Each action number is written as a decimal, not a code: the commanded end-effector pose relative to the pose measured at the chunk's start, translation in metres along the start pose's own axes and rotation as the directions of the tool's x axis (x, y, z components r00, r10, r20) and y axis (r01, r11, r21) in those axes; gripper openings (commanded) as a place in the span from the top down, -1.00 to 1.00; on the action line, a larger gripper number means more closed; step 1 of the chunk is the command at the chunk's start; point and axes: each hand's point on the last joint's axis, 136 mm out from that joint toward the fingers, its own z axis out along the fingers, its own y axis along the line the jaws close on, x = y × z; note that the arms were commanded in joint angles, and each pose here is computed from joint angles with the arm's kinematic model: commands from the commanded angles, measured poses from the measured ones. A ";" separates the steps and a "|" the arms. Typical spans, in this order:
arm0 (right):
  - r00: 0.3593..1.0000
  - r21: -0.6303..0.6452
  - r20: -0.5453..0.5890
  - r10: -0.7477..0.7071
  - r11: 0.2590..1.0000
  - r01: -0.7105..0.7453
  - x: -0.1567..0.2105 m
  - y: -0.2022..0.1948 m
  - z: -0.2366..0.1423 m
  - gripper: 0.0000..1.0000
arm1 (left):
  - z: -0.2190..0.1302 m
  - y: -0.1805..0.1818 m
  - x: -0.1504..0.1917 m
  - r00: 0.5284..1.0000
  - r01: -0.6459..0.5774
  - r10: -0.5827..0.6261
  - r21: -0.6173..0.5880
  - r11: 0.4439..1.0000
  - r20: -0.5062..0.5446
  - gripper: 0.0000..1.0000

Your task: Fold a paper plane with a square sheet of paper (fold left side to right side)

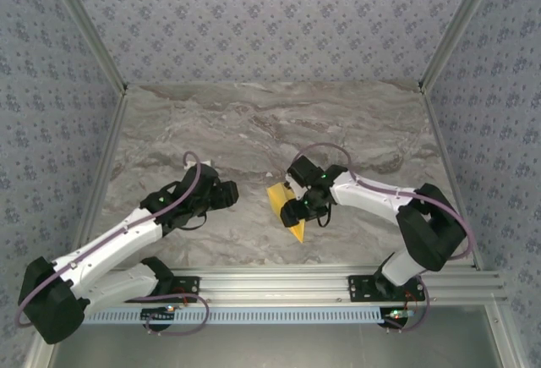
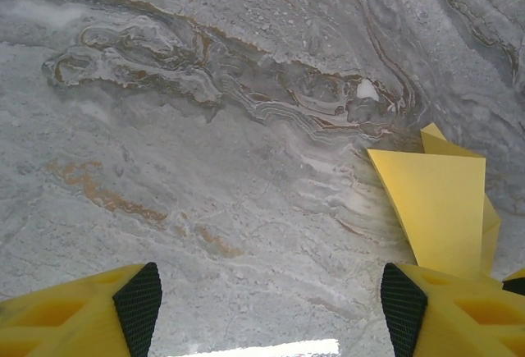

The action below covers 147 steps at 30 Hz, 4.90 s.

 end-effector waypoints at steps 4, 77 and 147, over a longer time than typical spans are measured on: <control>0.998 0.028 -0.035 -0.049 0.998 0.050 -0.005 0.006 0.005 -0.25 | -0.001 0.006 0.003 1.000 0.021 -0.021 -0.003 1.000 0.000 -0.48; 0.935 0.405 0.326 0.137 0.874 -0.269 -0.188 -0.096 -0.141 -0.38 | -0.036 0.015 -0.089 0.991 0.112 -0.121 0.135 0.985 0.059 -0.91; 0.492 0.356 0.864 -0.109 0.823 -0.442 -0.077 -0.295 -0.119 -1.00 | 0.078 0.183 -0.149 0.825 -0.186 0.313 -0.296 0.937 0.471 -0.96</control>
